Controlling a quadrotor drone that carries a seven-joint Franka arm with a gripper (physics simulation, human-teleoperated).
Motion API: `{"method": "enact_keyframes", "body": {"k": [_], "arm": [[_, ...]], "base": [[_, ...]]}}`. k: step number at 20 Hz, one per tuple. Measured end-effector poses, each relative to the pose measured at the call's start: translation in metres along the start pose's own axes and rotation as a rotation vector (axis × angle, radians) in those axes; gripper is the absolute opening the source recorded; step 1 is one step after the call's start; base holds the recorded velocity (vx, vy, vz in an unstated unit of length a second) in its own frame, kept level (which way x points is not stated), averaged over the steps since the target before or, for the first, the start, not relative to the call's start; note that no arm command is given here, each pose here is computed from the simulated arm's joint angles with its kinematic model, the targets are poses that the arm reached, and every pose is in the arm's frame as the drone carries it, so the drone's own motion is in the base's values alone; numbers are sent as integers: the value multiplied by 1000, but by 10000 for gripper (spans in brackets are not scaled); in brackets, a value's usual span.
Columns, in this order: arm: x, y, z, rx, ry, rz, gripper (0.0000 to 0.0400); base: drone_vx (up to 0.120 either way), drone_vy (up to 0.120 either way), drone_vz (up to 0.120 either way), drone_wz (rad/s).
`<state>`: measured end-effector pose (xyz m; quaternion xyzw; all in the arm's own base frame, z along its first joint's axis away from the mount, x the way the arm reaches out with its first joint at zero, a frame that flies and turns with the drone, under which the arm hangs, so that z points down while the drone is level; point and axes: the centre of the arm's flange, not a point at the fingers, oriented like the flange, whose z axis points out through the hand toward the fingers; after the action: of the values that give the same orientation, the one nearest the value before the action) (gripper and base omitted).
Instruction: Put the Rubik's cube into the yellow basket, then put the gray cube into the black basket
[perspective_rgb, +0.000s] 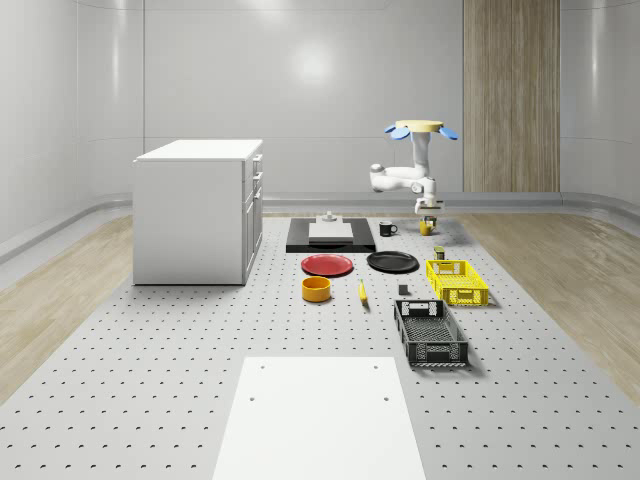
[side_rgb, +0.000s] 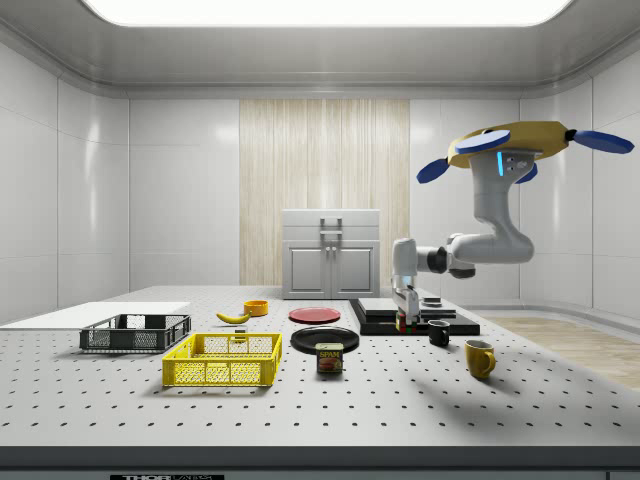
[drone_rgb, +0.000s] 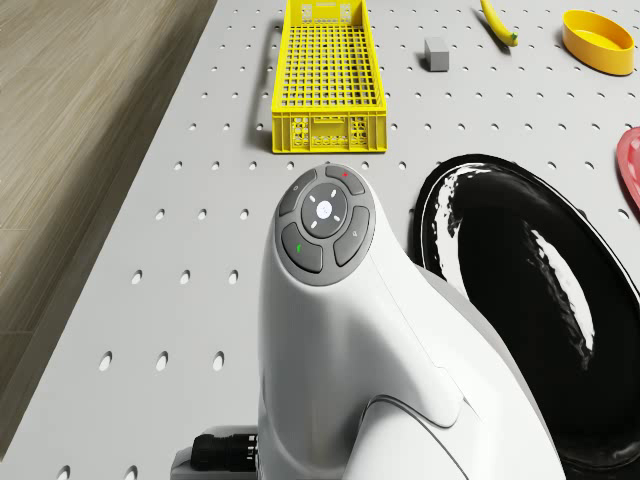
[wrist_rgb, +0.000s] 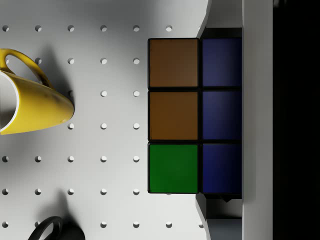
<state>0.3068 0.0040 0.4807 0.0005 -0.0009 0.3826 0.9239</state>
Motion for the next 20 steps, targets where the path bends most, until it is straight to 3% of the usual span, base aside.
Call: {"method": "enact_keyframes", "body": {"k": [4,20], "arm": [[0,0,0,0,0,0,325],[0,0,0,0,0,0,325]], "base": [[120,100,0,0],[120,15,0,0]]}}
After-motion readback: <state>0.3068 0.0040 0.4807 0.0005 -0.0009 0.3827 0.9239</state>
